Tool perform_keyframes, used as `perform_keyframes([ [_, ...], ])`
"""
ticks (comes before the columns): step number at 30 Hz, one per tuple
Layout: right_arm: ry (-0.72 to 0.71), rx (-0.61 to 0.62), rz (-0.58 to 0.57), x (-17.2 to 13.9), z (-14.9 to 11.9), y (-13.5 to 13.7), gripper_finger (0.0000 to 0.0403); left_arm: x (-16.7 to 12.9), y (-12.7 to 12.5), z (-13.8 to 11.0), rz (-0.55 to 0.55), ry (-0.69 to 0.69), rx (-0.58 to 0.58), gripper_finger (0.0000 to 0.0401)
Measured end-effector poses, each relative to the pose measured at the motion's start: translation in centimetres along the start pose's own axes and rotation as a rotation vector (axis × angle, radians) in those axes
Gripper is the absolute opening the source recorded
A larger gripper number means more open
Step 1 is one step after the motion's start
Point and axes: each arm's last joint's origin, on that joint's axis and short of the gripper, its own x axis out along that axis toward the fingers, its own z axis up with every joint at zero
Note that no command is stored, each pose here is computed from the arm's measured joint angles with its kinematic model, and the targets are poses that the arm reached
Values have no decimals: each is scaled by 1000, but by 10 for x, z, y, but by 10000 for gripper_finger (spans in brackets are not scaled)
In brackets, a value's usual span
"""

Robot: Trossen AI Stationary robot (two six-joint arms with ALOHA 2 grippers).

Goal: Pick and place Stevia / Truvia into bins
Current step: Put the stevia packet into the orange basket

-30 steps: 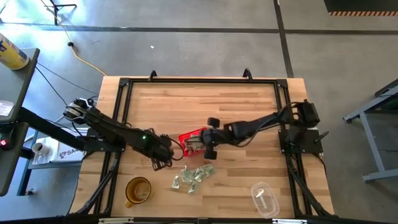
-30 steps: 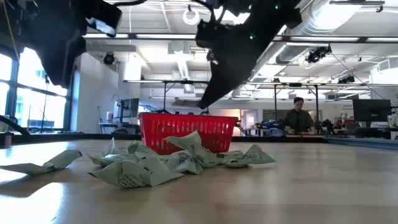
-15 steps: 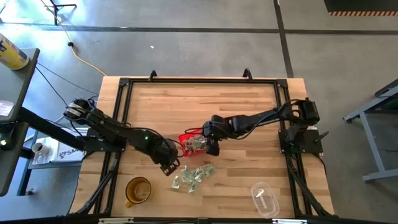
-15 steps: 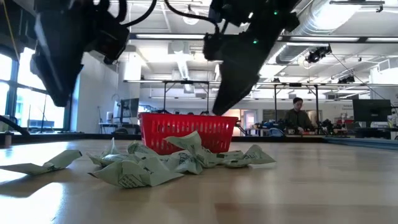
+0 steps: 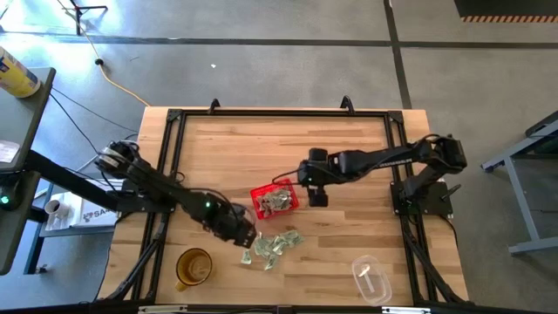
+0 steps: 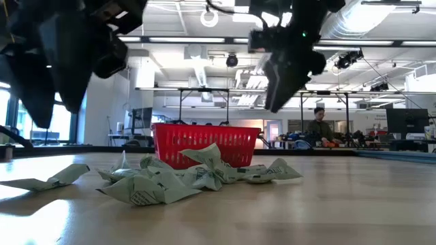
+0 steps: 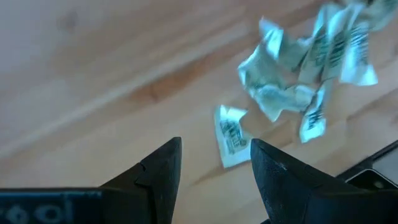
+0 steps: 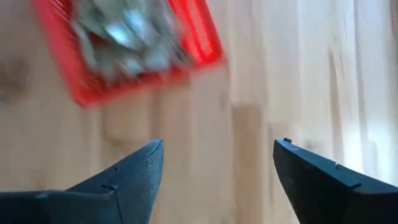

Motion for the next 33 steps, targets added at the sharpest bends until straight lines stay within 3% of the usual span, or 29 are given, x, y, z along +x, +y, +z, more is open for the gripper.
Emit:
perform_keyframes([
  [6, 67, 27, -38, 9, -11, -16, 293, 23, -10, -15, -57, 26, -98, 225],
  [10, 91, 44, -34, 20, -22, -20, 293, 38, -20, -16, -30, 26, -102, 225],
  [22, 163, 60, -17, 37, -47, -16, 293, 66, -28, -16, 181, 11, -56, 220],
  [26, 143, 76, -10, 37, -45, -16, 293, 65, -22, -9, 248, -8, -3, 171],
  [31, 142, 115, -18, 32, -46, -17, 293, 63, -15, 10, 326, -22, 135, 51],
  [33, 134, 145, -23, 26, -46, -19, 293, 60, -13, 22, 362, -40, 190, 21],
])
